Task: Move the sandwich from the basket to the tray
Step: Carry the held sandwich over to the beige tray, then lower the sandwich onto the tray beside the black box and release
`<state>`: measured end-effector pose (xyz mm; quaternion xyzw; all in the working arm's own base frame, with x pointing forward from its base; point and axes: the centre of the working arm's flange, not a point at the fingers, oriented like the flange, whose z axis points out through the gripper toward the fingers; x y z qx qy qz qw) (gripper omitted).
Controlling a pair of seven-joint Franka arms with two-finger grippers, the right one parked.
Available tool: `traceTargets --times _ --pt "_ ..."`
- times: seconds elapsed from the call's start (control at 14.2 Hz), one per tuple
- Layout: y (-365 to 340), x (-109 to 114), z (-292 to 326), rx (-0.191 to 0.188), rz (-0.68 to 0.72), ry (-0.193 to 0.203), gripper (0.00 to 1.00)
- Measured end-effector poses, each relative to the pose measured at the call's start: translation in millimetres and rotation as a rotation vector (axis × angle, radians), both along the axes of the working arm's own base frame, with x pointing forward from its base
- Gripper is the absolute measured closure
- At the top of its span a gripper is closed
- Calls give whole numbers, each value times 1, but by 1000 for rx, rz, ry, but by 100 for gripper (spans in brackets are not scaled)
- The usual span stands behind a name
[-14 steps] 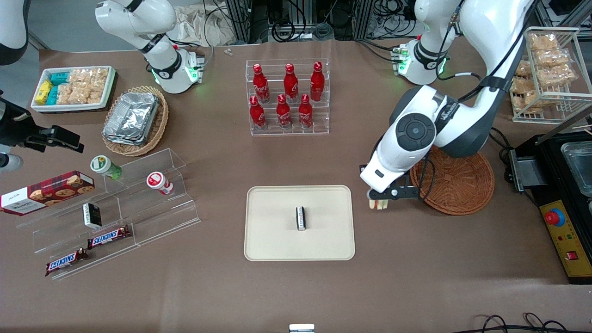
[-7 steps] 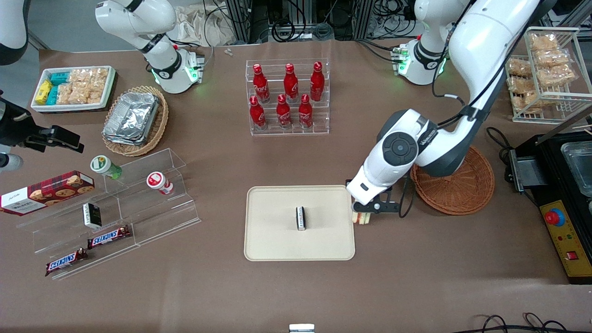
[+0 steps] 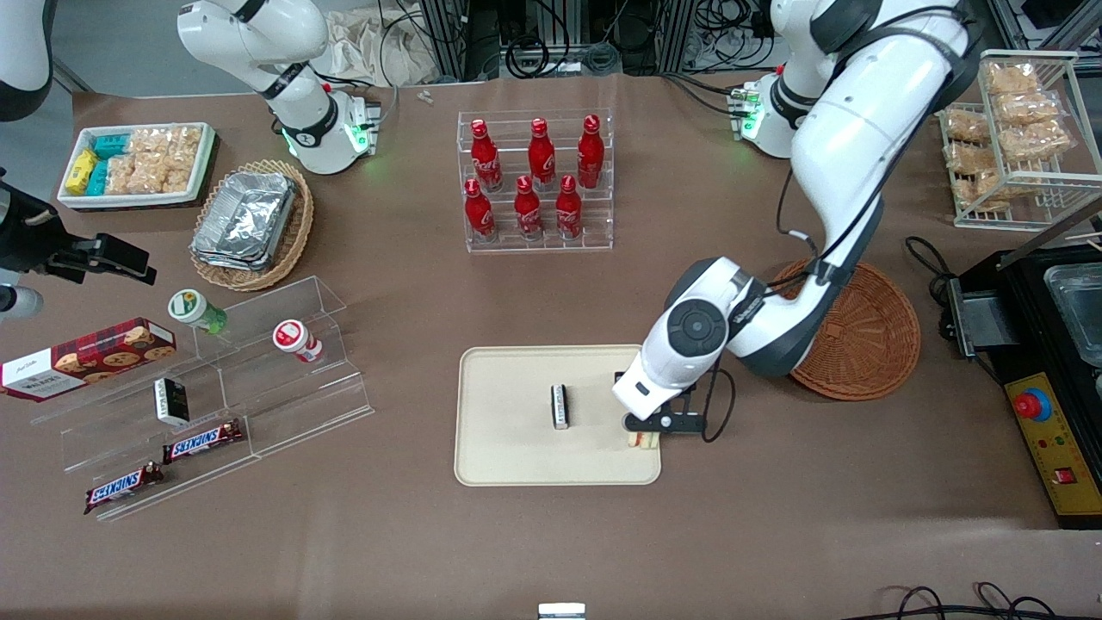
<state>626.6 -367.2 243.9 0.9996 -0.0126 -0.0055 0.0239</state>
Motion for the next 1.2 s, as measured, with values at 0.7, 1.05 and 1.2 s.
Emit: traceTargets --times 0.7,1.05,1.2 --pt "-5 14 -24 -10 15 -13 57" --pt "-3 23 -11 -20 25 -35 8" --pt "-1 27 4 -8 31 -36 0"
